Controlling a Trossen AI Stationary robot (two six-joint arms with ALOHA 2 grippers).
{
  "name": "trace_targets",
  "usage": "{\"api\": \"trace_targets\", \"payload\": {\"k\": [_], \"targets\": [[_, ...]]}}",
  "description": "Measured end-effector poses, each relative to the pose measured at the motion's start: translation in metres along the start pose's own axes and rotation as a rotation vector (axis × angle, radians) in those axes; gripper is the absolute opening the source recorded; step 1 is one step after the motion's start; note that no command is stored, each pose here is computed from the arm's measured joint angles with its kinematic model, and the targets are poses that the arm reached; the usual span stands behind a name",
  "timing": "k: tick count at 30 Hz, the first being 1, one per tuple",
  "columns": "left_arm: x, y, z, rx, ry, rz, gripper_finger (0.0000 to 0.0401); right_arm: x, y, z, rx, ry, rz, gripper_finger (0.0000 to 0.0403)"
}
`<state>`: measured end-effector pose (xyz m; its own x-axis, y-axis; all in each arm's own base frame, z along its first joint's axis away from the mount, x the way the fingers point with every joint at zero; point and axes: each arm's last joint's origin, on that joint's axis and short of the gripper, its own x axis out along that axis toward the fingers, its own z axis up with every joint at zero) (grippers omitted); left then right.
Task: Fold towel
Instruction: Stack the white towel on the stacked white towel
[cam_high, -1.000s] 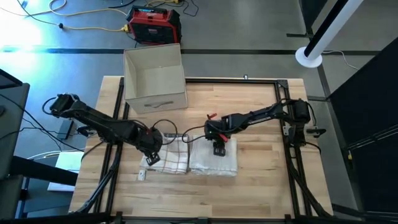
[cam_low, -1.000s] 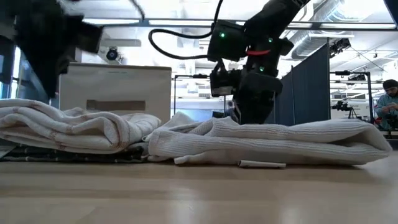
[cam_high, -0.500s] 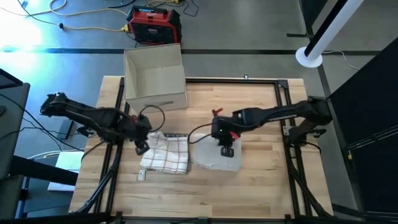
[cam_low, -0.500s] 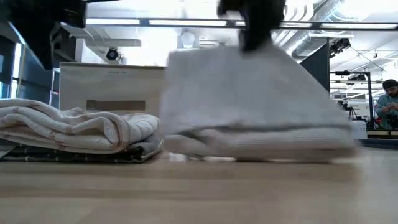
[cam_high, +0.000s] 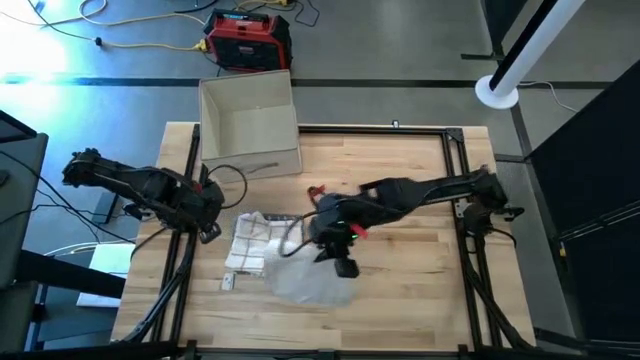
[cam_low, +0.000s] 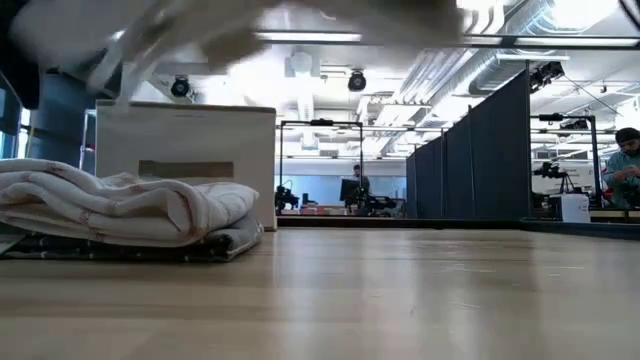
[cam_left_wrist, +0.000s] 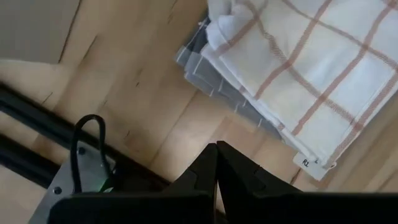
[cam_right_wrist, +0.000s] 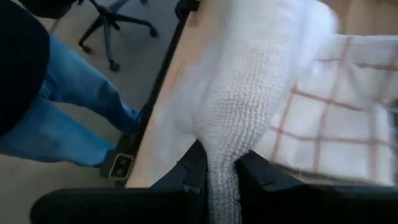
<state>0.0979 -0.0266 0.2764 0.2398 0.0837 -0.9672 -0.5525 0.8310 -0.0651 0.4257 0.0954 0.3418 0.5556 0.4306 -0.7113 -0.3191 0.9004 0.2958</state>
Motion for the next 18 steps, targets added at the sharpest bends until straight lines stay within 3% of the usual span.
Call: {"api": "trace_targets", "payload": {"k": [5,12,18], "targets": [[-0.008,0.01,-0.006,-0.038,-0.098,-0.018,0.0,0.042,-0.022,0.015,-0.032,-0.065,0.144,0.0028],[-0.014,0.017,-0.011,-0.047,-0.151,-0.054,0.0,0.069,-0.077,0.025,-0.009,-0.161,0.147,0.0028],[-0.014,0.018,-0.011,-0.042,-0.162,-0.054,0.0,0.098,-0.129,0.007,0.054,-0.112,0.103,0.0028]]}}
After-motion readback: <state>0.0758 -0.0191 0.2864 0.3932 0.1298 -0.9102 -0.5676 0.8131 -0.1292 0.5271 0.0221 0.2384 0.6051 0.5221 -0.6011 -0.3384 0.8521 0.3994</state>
